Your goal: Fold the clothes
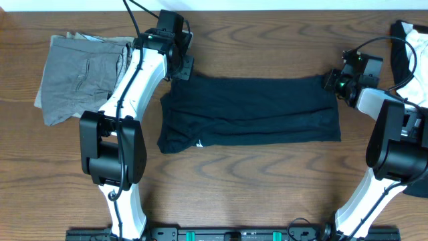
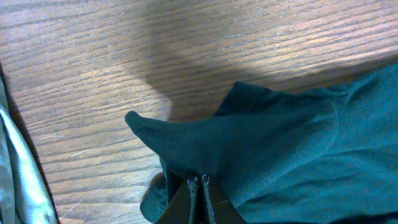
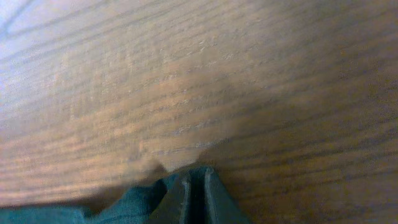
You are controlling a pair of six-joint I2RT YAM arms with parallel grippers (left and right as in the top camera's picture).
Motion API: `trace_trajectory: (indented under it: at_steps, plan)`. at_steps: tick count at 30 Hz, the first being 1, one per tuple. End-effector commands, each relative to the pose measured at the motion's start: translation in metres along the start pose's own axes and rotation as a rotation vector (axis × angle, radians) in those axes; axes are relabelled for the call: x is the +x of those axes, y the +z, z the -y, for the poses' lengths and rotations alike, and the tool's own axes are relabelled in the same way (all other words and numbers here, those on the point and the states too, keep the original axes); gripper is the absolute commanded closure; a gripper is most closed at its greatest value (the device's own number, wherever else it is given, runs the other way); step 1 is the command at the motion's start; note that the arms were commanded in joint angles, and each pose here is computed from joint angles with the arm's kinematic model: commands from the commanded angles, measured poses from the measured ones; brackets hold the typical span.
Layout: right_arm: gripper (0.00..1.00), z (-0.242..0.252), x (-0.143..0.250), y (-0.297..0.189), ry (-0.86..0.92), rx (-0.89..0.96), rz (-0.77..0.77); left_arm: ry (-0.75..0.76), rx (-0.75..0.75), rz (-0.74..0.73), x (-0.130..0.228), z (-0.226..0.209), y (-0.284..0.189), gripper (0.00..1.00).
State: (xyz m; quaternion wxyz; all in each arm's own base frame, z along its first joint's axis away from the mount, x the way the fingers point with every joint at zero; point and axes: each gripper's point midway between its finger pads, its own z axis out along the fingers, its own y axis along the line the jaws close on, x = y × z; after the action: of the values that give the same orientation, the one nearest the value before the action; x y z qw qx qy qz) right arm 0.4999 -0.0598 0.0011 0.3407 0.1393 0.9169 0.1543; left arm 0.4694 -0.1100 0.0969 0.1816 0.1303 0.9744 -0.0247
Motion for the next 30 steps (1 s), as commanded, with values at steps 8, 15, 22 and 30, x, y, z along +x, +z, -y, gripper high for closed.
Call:
trace_trajectory:
  at_steps: [8,15,22,30]
  plan:
    - [0.99,-0.003,-0.029,-0.054,0.029,-0.004,0.040,0.003,-0.012,-0.033,0.009,-0.004,0.004,0.94]
    - [0.99,-0.018,-0.043,-0.092,-0.034,0.003,0.065,-0.013,-0.011,-0.074,0.019,-0.003,0.003,0.94]
    - [0.99,-0.017,-0.013,-0.097,0.016,0.013,-0.059,-0.014,-0.008,-0.159,0.041,-0.002,-0.008,0.94]
    - [0.99,-0.027,0.012,-0.115,0.058,-0.004,-0.165,-0.028,-0.003,-0.321,0.082,0.000,-0.032,0.94]
